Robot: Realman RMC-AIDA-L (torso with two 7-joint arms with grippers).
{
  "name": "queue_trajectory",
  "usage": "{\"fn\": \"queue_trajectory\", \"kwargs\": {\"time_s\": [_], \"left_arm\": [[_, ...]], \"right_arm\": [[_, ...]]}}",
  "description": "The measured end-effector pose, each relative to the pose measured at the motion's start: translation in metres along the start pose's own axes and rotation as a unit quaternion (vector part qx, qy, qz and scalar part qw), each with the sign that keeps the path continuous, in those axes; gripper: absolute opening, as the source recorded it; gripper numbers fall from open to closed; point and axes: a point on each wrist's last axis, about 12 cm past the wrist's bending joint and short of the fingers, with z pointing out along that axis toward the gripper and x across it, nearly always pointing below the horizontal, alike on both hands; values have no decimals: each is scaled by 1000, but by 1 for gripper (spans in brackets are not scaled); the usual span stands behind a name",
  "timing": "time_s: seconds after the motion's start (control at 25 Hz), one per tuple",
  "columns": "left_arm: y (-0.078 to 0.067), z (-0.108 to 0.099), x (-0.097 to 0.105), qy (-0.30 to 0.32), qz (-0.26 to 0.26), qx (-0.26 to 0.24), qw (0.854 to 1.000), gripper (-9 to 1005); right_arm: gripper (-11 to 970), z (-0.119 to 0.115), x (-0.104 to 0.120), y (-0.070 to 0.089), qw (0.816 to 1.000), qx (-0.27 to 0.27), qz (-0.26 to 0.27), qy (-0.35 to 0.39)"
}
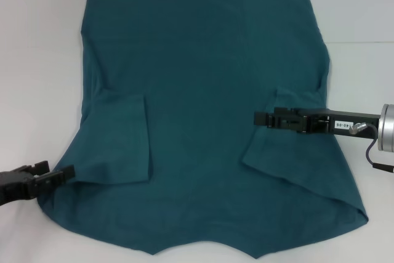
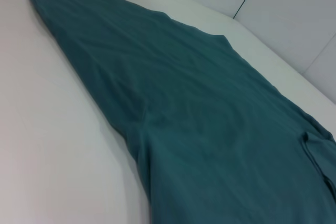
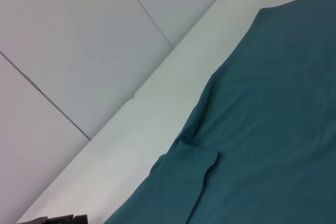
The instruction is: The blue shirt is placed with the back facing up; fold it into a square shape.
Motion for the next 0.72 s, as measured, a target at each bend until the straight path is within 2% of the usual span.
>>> {"fn": "queue_trajectory", "kwargs": {"time_s": [0.44,0.72], "left_arm": [[-2,2,7,17,5,3,1000,833],[-11,8,8,39,14,36,998,833]], "right_arm": [[931,0,0,0,1000,0,-1,1],[931,0,-1,0,1000,1,-1,1]]}}
